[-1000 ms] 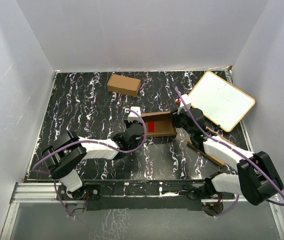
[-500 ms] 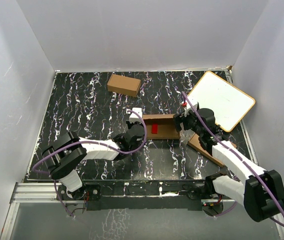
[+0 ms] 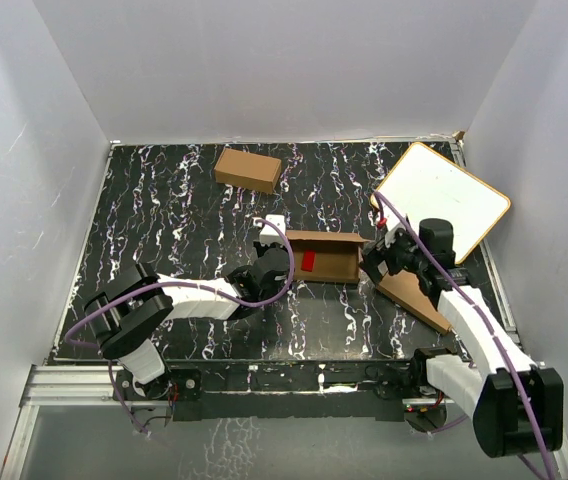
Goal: Fold the paper box
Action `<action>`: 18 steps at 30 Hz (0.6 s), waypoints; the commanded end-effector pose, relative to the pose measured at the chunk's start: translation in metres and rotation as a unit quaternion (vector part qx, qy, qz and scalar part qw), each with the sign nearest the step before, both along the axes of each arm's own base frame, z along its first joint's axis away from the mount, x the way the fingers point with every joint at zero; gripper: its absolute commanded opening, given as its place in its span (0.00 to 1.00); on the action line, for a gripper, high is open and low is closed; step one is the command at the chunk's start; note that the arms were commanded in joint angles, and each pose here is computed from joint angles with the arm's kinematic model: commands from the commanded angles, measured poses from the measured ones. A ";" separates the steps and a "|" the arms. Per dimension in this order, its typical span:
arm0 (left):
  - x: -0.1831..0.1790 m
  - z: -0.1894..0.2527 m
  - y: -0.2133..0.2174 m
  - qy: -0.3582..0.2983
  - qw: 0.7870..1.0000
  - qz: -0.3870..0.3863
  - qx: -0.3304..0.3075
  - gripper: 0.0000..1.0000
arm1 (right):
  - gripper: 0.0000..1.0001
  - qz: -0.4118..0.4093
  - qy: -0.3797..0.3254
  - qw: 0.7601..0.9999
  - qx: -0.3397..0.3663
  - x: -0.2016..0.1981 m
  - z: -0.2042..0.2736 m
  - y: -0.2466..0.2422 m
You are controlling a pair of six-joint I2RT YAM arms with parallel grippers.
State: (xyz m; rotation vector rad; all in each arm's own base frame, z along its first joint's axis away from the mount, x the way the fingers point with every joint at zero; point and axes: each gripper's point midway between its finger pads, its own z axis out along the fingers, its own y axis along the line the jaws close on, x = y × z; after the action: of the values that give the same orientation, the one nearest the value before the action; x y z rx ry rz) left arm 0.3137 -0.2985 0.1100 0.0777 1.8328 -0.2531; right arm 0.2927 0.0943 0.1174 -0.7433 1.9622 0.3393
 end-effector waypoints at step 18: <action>-0.001 0.006 -0.013 0.006 1.000 -0.014 -0.013 0.00 | 0.99 0.329 -0.142 0.931 -0.074 -0.043 0.101 0.040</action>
State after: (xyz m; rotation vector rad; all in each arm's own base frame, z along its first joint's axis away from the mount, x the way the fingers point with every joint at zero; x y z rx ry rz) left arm 0.3137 -0.2999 0.1095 0.0790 1.8369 -0.2565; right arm 0.2479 0.1159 0.1879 -1.3657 1.6274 0.3943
